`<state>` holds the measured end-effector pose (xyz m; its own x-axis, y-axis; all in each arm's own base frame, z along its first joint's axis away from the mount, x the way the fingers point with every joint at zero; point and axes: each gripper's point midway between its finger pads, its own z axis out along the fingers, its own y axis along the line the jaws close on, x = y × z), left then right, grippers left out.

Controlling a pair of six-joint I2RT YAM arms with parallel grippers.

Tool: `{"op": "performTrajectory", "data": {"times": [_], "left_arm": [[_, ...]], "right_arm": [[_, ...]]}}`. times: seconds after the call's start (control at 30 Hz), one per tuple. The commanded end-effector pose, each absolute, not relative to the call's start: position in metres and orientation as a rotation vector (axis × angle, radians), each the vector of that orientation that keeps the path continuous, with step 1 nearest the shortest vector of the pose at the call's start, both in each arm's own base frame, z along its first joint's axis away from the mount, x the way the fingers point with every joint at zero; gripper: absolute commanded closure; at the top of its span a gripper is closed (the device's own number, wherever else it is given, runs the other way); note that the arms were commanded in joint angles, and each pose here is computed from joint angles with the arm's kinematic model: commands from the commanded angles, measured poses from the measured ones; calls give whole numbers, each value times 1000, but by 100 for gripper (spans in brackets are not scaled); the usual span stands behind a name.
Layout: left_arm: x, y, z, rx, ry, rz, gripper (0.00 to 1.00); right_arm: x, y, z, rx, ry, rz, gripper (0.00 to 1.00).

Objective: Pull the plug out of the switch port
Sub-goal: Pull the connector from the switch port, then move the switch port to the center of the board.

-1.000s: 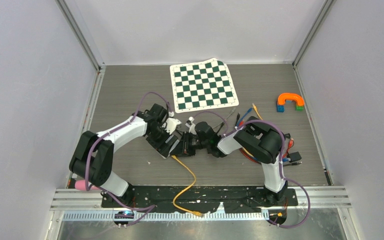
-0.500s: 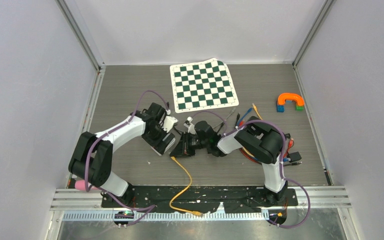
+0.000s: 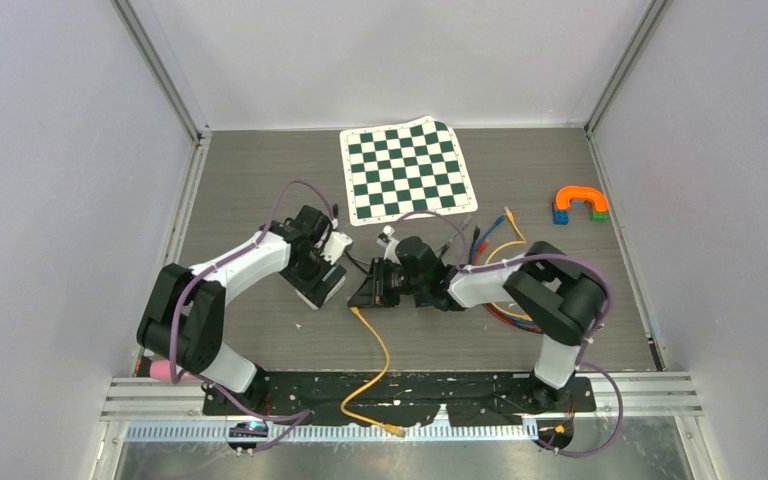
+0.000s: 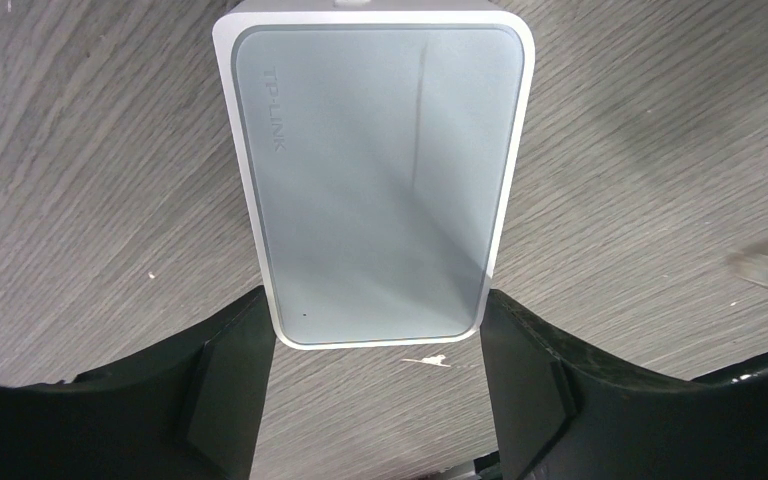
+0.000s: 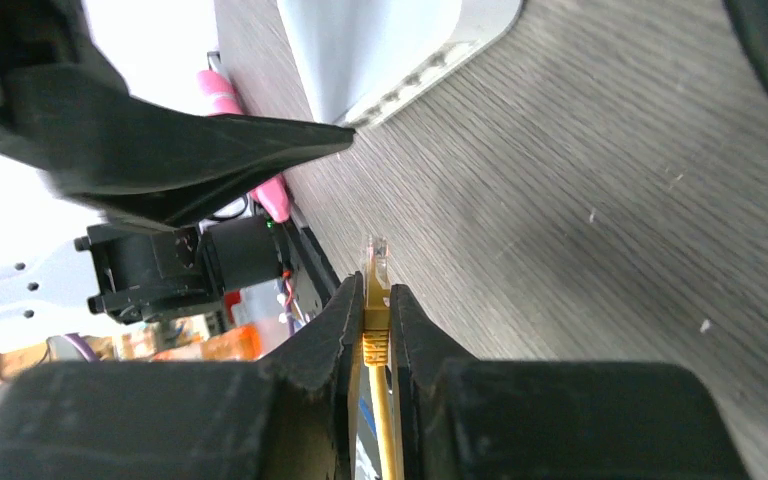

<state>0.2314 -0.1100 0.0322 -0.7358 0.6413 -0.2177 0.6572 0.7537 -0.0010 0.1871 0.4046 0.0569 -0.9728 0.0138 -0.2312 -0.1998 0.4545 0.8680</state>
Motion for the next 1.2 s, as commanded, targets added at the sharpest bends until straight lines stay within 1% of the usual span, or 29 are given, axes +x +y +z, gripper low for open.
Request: {"op": "performTrajectory", "data": {"times": [0.0,0.03,0.1,0.13,0.17,0.33,0.47,0.53,0.57,0.6,0.7,0.8,0.83,0.87,0.93,1.0,1.17], "left_arm": [[239,-109,48,1002,2690,-89,21],[240,-109,49,999,2685,-87,16],[239,-108,51,994,2680,-85,10],[240,-108,52,991,2675,-83,4],[240,-108,53,985,2673,-77,1],[248,-98,64,898,2637,14,0],[261,-99,95,729,2515,19,0],[272,-103,119,615,2417,-10,1],[277,-105,131,552,2360,-26,0],[282,-106,144,462,2305,-50,0],[291,-105,176,178,2165,-123,0],[293,-92,186,-22,2091,-126,0],[293,-85,186,-72,2068,-102,0],[293,-77,183,-129,2052,-78,1],[287,-59,170,-253,2058,-42,0],[283,-59,163,-301,2081,-102,1],[286,-110,175,-354,2078,-483,1]], "right_arm": [[212,387,91,-235,2365,1331,95],[216,382,97,-225,2353,1302,95],[221,375,107,-223,2326,1263,95],[225,372,108,-221,2312,1233,95],[226,368,115,-218,2300,1218,95],[236,350,138,-220,2235,1114,95],[247,327,164,-216,2152,981,95],[253,308,197,-189,2060,908,95],[255,299,199,-203,2053,852,95],[259,288,220,-176,1990,818,95],[264,267,257,-192,1870,731,95],[259,253,307,-223,1721,731,95],[254,253,315,-266,1681,739,95],[248,248,339,-252,1595,780,95],[240,239,356,-230,1527,808,95],[237,231,362,-211,1512,806,95],[238,229,352,-170,1558,806,95]]}}
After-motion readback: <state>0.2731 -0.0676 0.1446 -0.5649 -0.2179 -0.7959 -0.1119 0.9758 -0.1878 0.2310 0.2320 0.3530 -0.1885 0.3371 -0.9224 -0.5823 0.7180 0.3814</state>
